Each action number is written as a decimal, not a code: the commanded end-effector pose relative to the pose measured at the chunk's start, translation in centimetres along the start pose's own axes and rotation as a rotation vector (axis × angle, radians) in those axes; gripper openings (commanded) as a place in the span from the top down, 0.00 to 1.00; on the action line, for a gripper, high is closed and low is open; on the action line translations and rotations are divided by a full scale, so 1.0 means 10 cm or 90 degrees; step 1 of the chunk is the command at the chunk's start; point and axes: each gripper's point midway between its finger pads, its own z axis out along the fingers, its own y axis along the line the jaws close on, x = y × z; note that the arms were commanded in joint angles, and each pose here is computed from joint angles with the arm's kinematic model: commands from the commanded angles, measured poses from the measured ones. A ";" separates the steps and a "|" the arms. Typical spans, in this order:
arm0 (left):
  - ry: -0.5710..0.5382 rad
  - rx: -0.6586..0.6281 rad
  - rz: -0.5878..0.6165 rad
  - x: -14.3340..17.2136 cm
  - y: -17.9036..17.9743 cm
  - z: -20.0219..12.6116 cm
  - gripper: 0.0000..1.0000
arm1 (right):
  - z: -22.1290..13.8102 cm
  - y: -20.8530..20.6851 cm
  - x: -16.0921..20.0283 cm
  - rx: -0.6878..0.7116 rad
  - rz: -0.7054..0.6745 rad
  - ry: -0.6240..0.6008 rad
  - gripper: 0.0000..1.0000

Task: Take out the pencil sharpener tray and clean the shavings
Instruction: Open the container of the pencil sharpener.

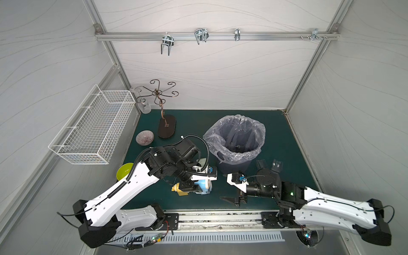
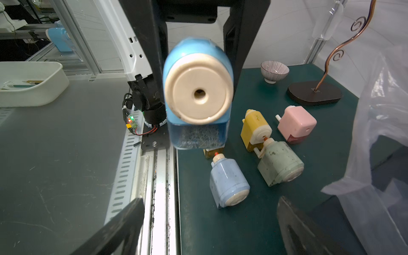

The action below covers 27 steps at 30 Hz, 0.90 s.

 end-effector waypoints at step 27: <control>-0.095 -0.009 0.032 -0.37 -0.11 -0.15 1.00 | 0.22 0.15 -0.32 -0.044 0.067 -0.108 0.18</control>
